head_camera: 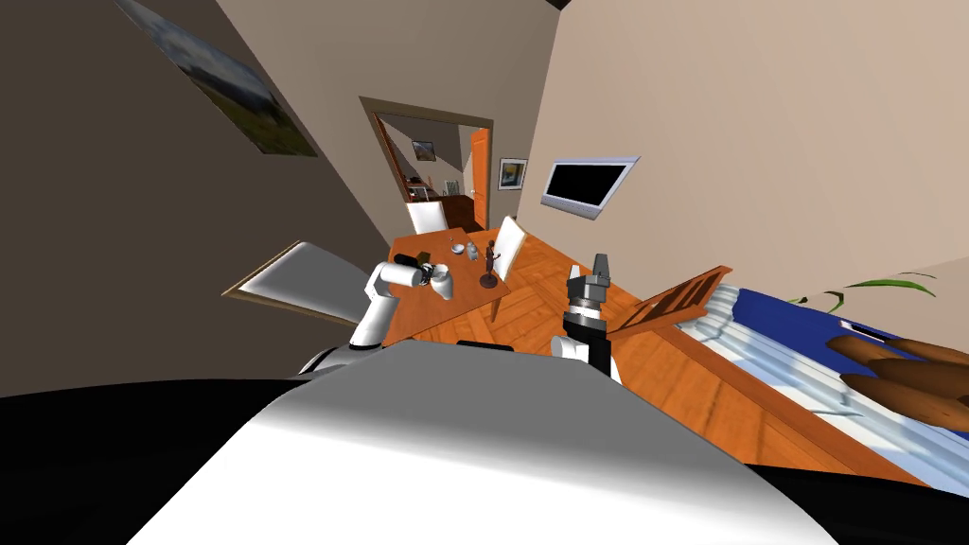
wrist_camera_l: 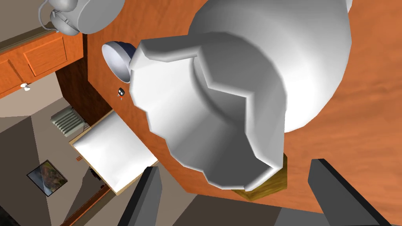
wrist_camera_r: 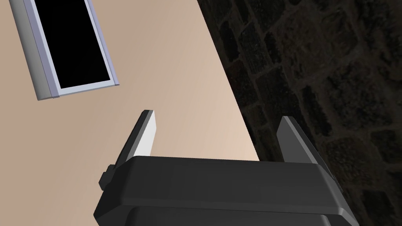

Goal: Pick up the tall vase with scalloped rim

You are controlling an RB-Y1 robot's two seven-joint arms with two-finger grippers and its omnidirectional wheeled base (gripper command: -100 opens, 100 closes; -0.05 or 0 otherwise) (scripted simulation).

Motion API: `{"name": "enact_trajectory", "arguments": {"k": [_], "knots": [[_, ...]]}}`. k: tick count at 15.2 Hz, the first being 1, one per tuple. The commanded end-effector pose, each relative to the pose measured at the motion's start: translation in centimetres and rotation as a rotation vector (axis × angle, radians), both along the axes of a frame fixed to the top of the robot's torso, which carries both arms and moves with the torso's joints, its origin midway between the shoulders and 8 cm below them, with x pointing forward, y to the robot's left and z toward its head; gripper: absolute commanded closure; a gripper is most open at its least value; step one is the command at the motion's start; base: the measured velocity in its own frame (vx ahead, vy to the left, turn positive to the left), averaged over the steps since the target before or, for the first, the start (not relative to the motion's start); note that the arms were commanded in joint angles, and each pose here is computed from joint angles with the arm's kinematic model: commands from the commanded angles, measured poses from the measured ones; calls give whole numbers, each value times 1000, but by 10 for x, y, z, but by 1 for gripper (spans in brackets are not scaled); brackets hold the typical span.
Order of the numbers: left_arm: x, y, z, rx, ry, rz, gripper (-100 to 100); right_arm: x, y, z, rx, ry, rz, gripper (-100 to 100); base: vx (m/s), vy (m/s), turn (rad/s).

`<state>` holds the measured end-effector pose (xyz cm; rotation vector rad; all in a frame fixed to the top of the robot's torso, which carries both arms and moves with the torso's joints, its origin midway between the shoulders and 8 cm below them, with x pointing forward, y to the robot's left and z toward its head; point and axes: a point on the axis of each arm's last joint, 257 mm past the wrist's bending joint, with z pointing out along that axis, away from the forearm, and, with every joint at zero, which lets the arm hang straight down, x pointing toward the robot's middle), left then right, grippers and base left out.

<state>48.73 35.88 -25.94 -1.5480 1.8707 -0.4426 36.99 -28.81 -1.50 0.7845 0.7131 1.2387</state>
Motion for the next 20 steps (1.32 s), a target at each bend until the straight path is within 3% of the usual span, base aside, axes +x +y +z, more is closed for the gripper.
{"name": "enact_trajectory", "arguments": {"k": [1, 20], "knots": [[-5, 1, -5, -1, 35, 6, -100, 0, 0, 0, 0, 0, 0, 0, 5, 9, -28], [-44, 8, -16, -24, 337, 48, -100, 0, 0, 0, 0, 0, 0, 0, 6, 8, -48]]}}
